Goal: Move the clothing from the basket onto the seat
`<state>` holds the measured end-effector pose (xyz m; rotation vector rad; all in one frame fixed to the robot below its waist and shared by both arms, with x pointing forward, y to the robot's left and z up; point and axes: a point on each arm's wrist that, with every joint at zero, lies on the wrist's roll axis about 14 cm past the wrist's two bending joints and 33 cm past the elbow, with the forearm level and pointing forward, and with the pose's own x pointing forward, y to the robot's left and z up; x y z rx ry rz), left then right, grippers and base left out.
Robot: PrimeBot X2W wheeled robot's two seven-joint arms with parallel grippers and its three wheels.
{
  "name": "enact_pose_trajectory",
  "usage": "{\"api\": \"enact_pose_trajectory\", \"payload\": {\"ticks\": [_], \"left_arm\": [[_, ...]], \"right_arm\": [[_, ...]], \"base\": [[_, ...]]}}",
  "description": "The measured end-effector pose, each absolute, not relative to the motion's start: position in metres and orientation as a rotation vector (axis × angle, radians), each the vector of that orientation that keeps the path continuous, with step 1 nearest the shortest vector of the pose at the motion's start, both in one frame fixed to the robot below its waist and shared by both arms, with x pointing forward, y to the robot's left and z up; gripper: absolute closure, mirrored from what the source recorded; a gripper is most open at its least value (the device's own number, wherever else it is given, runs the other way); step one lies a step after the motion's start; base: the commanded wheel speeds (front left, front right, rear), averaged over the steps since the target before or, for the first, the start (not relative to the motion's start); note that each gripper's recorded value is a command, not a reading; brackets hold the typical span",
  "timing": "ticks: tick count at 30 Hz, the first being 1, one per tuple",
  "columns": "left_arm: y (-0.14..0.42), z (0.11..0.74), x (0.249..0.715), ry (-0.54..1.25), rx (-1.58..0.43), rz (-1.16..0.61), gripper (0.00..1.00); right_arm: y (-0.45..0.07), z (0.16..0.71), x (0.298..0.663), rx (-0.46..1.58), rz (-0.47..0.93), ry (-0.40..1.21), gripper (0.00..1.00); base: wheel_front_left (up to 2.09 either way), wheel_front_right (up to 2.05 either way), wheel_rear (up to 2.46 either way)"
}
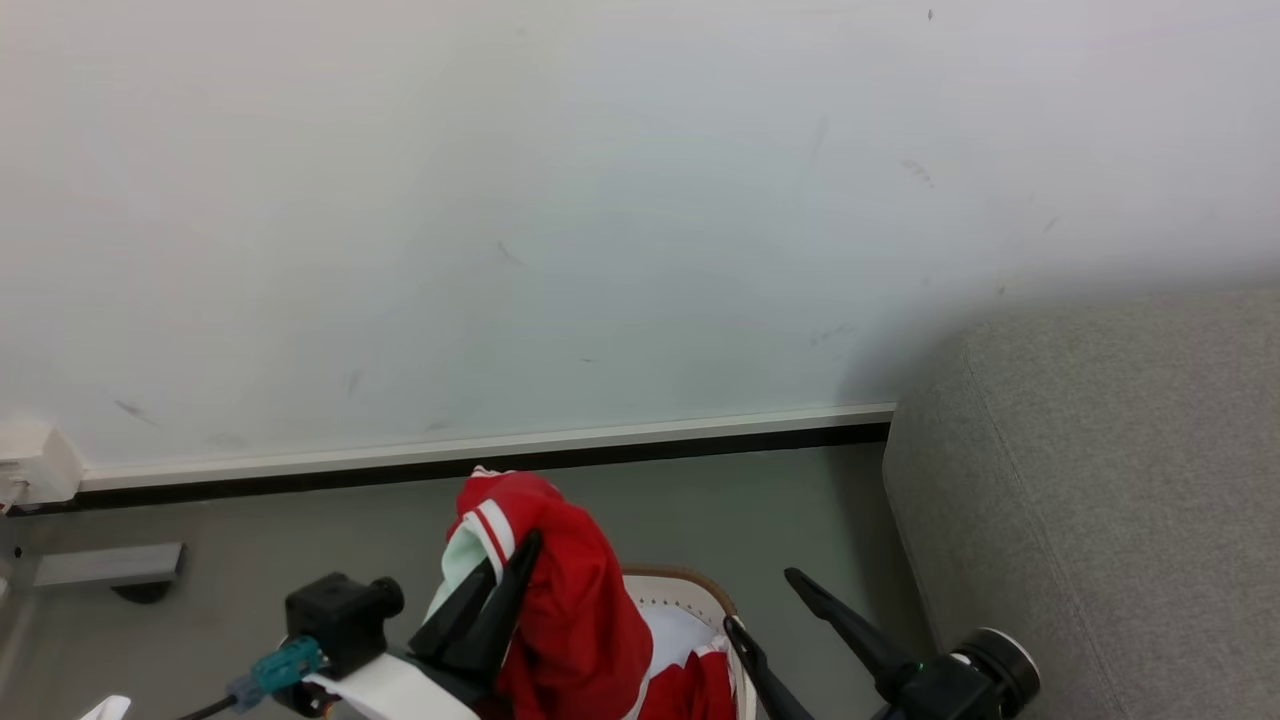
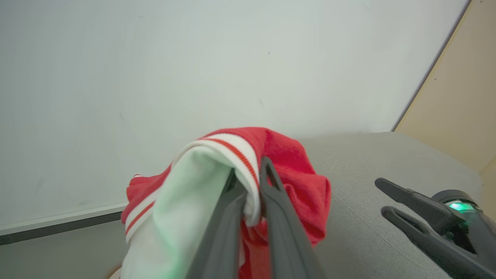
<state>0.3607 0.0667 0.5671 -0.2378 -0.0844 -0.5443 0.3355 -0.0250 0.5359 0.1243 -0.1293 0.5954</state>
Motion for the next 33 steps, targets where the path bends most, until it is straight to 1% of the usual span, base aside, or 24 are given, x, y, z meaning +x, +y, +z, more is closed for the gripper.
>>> {"api": "enact_pose_trajectory", "payload": {"ticks": [6, 11, 15, 17, 18, 19, 25, 26, 27, 28, 29, 33], "left_arm": [[0.049, 0.572, 0.351, -0.071, -0.246, -0.615, 1.00], [0.035, 0.571, 0.344, -0.052, -0.239, -0.674, 1.00], [0.019, 0.573, 0.335, -0.036, -0.249, -0.746, 1.00], [0.013, 0.572, 0.331, -0.026, -0.250, -0.771, 1.00], [0.012, 0.572, 0.329, -0.023, -0.249, -0.777, 1.00], [0.011, 0.571, 0.328, -0.020, -0.249, -0.780, 1.00], [0.012, 0.569, 0.325, -0.008, -0.253, -0.780, 1.00], [0.013, 0.568, 0.326, -0.008, -0.253, -0.775, 0.80], [0.014, 0.568, 0.328, -0.012, -0.254, -0.768, 0.56], [0.016, 0.569, 0.329, -0.018, -0.254, -0.760, 0.02], [0.017, 0.569, 0.330, -0.024, -0.251, -0.754, 0.00], [0.017, 0.570, 0.334, -0.042, -0.257, -0.743, 0.00]], "right_arm": [[0.004, 0.542, 0.332, 0.078, 0.741, -0.129, 0.00], [0.032, 0.543, 0.322, 0.047, 0.869, -0.113, 0.00], [0.041, 0.539, 0.323, 0.015, 0.914, -0.090, 0.00], [0.041, 0.538, 0.327, 0.026, 0.908, -0.077, 0.00], [0.042, 0.537, 0.329, 0.033, 0.903, -0.071, 0.46], [0.042, 0.538, 0.330, 0.040, 0.898, -0.069, 1.00], [0.048, 0.537, 0.330, 0.108, 0.902, -0.040, 1.00], [0.046, 0.538, 0.332, 0.116, 0.893, -0.040, 1.00], [0.044, 0.539, 0.334, 0.123, 0.885, -0.041, 1.00], [0.041, 0.540, 0.335, 0.130, 0.877, -0.043, 1.00], [0.039, 0.541, 0.337, 0.137, 0.867, -0.045, 1.00], [0.020, 0.545, 0.347, 0.158, 0.803, -0.060, 1.00]], "base": [[0.00, 0.00, 0.00], [0.00, 0.00, 0.00], [0.00, 0.00, 0.00], [0.00, 0.00, 0.00], [0.00, 0.00, 0.00], [0.00, 0.00, 0.00], [0.00, 0.00, 0.00], [0.00, 0.00, 0.00], [0.00, 0.00, 0.00], [0.00, 0.00, 0.00], [0.00, 0.00, 0.00], [0.00, 0.00, 0.00]]}}
